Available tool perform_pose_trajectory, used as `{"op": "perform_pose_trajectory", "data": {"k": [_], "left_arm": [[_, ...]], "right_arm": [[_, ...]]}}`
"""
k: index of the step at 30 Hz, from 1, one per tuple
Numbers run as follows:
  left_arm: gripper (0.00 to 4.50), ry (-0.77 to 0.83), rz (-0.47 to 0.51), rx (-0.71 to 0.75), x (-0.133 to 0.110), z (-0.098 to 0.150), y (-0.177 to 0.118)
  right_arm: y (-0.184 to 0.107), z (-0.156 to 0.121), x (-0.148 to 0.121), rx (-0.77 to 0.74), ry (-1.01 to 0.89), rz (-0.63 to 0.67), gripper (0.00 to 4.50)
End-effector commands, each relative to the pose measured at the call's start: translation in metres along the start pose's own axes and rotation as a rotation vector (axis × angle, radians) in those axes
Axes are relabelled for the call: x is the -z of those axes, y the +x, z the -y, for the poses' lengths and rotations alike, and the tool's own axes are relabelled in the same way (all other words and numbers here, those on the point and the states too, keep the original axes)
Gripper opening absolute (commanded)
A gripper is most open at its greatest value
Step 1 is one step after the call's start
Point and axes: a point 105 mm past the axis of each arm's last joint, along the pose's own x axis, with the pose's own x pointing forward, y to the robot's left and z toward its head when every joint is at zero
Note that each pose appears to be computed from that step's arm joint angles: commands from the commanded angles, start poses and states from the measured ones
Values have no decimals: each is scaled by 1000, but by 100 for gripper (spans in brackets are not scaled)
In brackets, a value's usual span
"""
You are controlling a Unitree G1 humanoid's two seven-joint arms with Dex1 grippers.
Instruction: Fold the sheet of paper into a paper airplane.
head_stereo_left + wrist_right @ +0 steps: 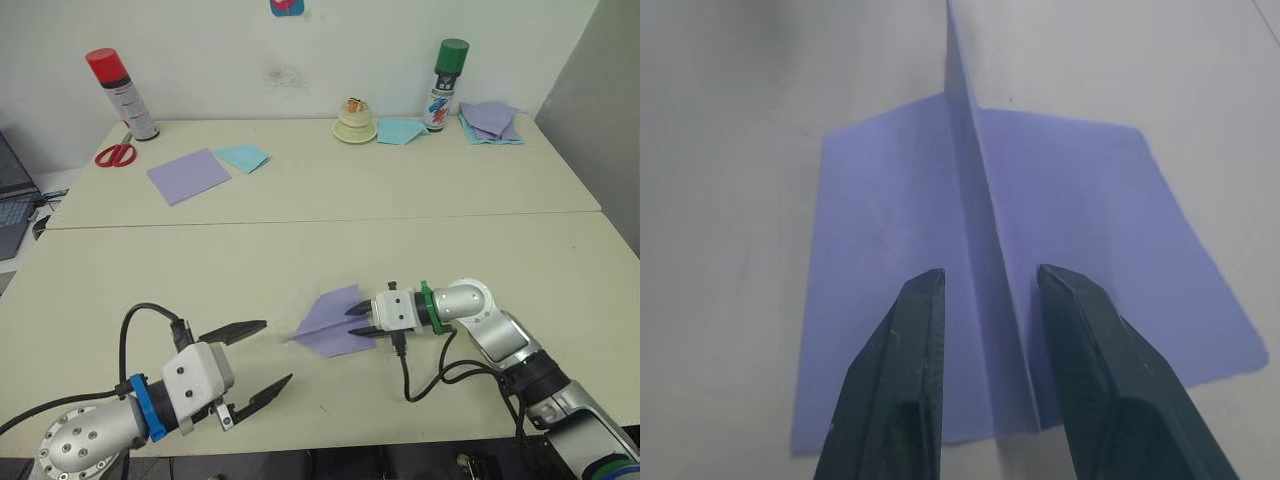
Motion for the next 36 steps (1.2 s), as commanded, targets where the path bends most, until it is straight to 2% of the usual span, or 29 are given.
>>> {"op": "perform_pose_trajectory", "data": {"k": [1,2,4,6,7,8,14,18,20,25,27,29,32,36], "left_arm": [[426,22,18,-18,-10,-1,-3],[426,15,20,-33,-12,-3,-3],[426,9,24,-46,-14,-4,-3],[426,-2,16,-46,-14,-1,-4],[438,-30,22,-40,-16,2,-6],[450,-62,29,-31,-17,6,-7],[450,-119,55,-16,-25,8,-7],[450,-106,68,-6,-28,-3,-4],[450,-129,83,39,-36,-13,-1],[450,-165,116,151,-73,-66,14],[450,-153,126,167,-89,-84,20],[450,-137,120,208,-98,-89,24],[450,-128,121,259,-104,-87,29],[450,-117,121,369,-106,-71,32]], "right_arm": [[4,1,-3,-30,-25,-13,150],[5,0,-1,-46,-28,-29,150],[7,1,2,-61,-17,-44,113],[7,3,0,-72,-8,-45,58],[5,5,0,-80,-18,-66,21],[4,7,0,-87,-29,-82,2],[-5,9,-5,-89,-57,-113,2],[-30,21,-2,75,94,-83,2],[-60,33,7,249,233,-91,2],[-134,40,33,707,618,-198,2],[-152,33,43,864,745,-262,2],[-156,24,47,963,862,-288,2],[-152,17,50,1027,972,-304,2],[-139,15,57,1086,1047,-342,2]]}}
